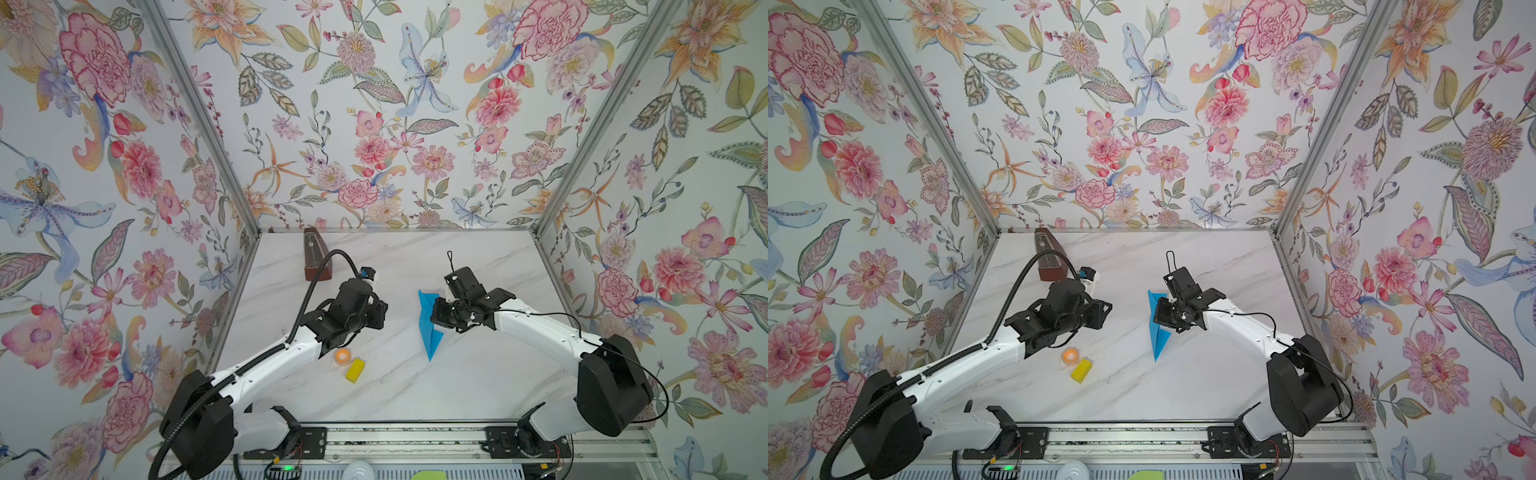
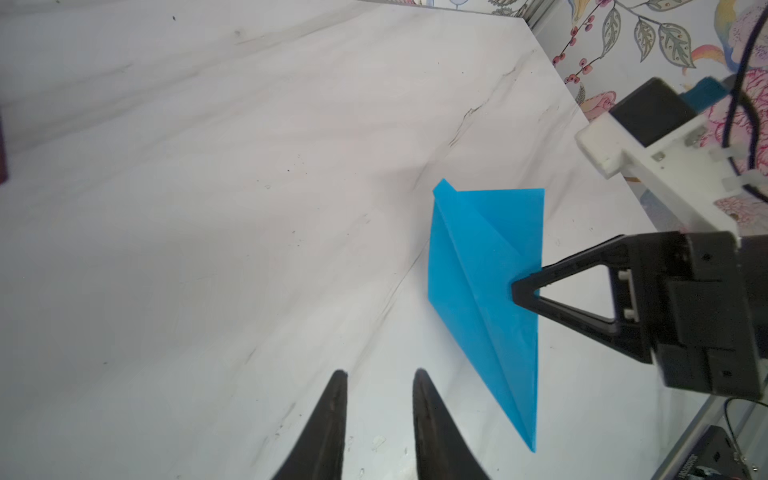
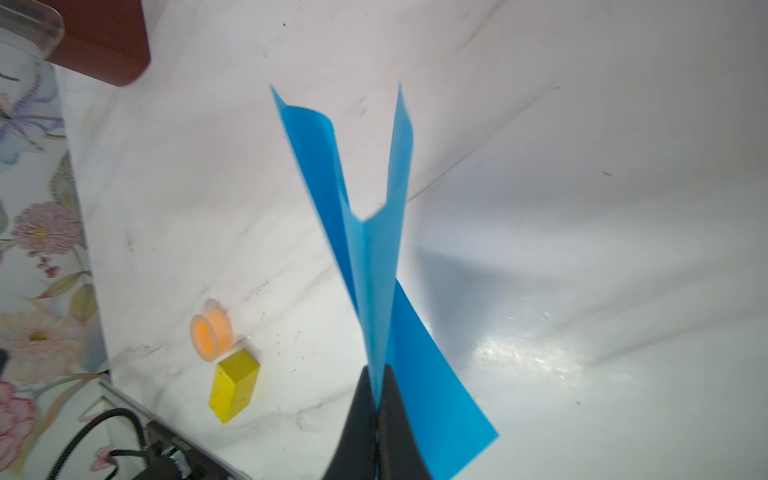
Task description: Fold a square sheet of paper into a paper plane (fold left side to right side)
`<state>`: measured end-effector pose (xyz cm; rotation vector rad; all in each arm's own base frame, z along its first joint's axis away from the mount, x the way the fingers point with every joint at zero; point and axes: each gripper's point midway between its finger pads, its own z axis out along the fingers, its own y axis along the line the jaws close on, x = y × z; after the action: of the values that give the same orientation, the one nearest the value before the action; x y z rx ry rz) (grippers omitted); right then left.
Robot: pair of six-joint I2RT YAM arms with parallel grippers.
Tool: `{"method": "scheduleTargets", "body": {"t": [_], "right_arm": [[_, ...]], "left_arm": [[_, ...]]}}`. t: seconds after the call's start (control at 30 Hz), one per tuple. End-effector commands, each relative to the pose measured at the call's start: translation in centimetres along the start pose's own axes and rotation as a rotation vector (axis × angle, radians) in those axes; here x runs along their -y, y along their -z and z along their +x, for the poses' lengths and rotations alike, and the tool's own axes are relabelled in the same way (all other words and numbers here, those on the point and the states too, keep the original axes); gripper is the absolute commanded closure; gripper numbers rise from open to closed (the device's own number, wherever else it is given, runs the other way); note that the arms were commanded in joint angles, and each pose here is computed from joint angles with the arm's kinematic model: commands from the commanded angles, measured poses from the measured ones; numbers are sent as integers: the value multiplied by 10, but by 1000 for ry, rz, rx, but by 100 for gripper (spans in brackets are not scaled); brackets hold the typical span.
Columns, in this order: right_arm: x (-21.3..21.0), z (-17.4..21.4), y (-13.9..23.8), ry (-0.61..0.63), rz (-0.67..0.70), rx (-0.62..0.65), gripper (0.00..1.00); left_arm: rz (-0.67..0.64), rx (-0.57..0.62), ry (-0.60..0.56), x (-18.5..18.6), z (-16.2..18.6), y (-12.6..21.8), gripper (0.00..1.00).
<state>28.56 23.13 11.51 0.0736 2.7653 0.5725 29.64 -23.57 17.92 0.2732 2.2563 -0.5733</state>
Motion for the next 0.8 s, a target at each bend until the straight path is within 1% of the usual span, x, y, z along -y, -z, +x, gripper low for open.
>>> {"method": "scheduleTargets", "body": {"t": [0.0, 0.07, 0.17, 0.2, 0.27, 0.3, 0.37, 0.47, 0.57, 0.67, 0.77], "right_arm": [[46, 18, 15, 138, 359, -49, 100], [44, 19, 14, 198, 468, -45, 100], [33, 23, 9, 292, 596, -38, 100], [27, 26, 6, 318, 622, -40, 100], [6, 35, -7, 377, 630, -61, 100], [-5, 42, -14, 382, 601, -92, 96], [-31, 59, -31, 381, 486, -166, 85], [-61, 68, -39, 352, 322, -201, 68], [-73, 66, -33, 321, 218, -205, 64], [-73, 64, -26, 279, 133, -212, 66], [-70, 63, -18, 230, 47, -214, 66]], "left_arm": [[-50, 79, 22, -21, -6, 12, 62], [-43, 100, 58, -29, -4, 17, 57], [-49, 111, 108, -42, 2, 21, 49], [-57, 107, 123, -47, 5, 21, 48], [-75, 96, 152, -56, 12, 20, 48], [-79, 89, 161, -58, 16, 19, 48], [-79, 72, 179, -61, 23, 17, 48], [-55, 49, 199, -59, 30, 12, 48], [-9, 3, 223, -52, 40, 3, 48], [62, -42, 253, -38, 51, -10, 49], [105, -81, 254, -22, 62, -22, 50]]}}
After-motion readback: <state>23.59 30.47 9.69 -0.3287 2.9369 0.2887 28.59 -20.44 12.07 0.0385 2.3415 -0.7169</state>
